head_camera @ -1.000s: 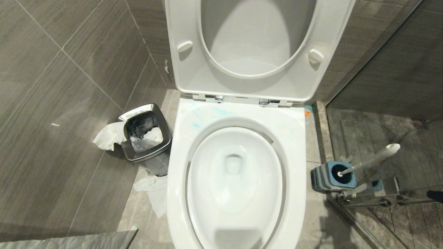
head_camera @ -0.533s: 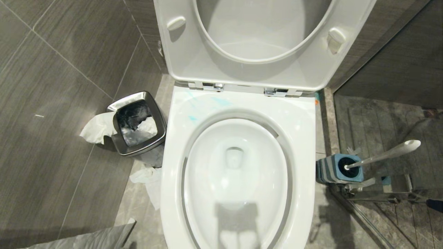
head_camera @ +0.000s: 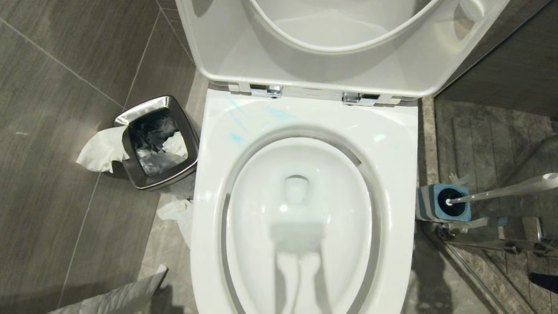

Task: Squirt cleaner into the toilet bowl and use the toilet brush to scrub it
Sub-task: Pour in the cleaning agent

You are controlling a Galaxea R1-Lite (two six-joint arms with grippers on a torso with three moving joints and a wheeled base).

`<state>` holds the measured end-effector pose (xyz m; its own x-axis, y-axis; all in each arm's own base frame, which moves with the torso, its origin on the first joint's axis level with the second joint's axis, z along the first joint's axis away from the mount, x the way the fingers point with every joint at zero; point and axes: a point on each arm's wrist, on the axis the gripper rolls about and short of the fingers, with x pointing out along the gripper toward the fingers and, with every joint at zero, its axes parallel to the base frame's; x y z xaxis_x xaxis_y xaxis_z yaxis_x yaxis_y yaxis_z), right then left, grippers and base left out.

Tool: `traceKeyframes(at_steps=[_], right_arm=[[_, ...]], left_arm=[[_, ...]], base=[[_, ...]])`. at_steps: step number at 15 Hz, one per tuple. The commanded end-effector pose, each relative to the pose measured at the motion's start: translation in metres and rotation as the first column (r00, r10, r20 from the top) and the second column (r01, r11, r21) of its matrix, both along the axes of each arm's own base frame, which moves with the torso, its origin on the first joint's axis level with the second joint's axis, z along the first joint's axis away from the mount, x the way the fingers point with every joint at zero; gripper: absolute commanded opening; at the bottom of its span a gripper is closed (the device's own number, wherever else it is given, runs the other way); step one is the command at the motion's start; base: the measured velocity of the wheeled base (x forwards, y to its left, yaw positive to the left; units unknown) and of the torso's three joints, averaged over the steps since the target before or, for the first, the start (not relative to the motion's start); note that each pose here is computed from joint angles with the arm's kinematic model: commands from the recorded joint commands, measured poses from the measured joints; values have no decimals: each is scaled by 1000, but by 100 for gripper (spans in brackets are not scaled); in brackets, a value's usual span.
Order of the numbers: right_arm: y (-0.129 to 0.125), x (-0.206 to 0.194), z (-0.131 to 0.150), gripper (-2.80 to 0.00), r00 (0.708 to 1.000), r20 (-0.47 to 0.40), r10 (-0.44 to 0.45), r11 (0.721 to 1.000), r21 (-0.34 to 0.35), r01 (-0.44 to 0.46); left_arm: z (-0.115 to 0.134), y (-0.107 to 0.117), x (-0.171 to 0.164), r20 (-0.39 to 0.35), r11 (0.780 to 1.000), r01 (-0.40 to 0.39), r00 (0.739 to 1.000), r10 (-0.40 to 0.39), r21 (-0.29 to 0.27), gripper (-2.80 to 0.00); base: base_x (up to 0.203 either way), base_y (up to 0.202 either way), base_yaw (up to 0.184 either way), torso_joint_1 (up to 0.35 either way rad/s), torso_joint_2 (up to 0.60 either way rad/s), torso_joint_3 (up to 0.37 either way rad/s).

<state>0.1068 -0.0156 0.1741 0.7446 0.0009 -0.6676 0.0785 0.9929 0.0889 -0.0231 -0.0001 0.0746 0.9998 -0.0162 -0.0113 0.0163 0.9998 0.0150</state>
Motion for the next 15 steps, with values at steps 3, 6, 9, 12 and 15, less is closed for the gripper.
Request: traceKeyframes(at_steps=[3, 6, 9, 12, 15], right_arm=[[0, 2, -7, -280, 1000, 21, 12, 1000, 4, -12], [-1, 10, -21, -280, 999, -3, 39, 999, 25, -39], [-5, 37, -36, -280, 995, 58, 83, 996, 23, -84], [-12, 79, -59, -280, 985, 145, 88, 996, 2, -90], [-20, 123, -78, -280, 938, 332, 100, 995, -54, -86]], left_arm=[[0, 0, 0, -1, 1000, -1, 1000, 1, -2, -280], [0, 0, 0, -1, 1000, 1, 1000, -1, -4, -280], [0, 0, 0, 0, 1000, 1, 1000, -1, -4, -280], [0, 0, 0, 0, 1000, 1, 1000, -1, -4, -280], [0, 0, 0, 0, 1000, -1, 1000, 1, -4, -280]], base=[[0, 0, 0, 3, 3, -194], [0, 0, 0, 4, 5, -137], [0, 0, 0, 0, 1, -17], [0, 0, 0, 0, 0, 0], [0, 0, 0, 0, 0, 0]])
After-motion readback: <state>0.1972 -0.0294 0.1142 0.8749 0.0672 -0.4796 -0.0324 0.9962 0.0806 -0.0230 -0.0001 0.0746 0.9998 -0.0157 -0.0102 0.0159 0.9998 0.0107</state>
